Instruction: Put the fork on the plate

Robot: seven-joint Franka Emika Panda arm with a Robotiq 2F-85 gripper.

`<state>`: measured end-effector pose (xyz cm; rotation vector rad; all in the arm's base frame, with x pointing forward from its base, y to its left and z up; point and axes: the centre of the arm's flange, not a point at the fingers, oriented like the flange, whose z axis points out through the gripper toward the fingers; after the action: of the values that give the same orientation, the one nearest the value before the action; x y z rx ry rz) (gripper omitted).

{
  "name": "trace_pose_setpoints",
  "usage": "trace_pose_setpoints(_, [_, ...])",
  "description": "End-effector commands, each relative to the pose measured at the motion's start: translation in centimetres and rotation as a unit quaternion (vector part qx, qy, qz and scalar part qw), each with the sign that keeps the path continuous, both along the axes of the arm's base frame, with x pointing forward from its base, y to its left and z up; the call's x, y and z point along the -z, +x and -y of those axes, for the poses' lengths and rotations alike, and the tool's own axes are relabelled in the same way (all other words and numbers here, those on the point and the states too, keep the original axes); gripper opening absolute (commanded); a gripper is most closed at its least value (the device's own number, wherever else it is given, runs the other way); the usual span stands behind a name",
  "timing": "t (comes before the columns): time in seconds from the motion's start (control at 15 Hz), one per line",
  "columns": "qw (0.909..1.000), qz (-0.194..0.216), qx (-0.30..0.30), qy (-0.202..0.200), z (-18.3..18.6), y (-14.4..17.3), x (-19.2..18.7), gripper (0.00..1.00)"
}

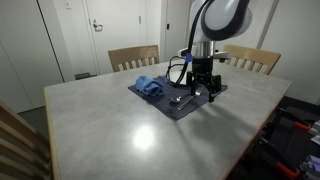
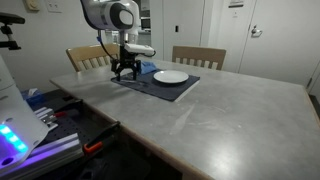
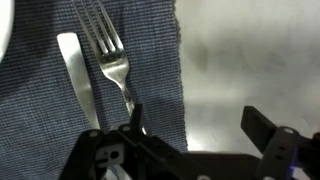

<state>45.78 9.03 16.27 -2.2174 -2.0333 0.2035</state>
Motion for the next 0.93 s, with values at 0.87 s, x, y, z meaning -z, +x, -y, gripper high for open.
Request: trace_pose_setpoints(0.87, [0.9997,0.018,0.016,-0.007,-1.15,1.91,1.80,1.00])
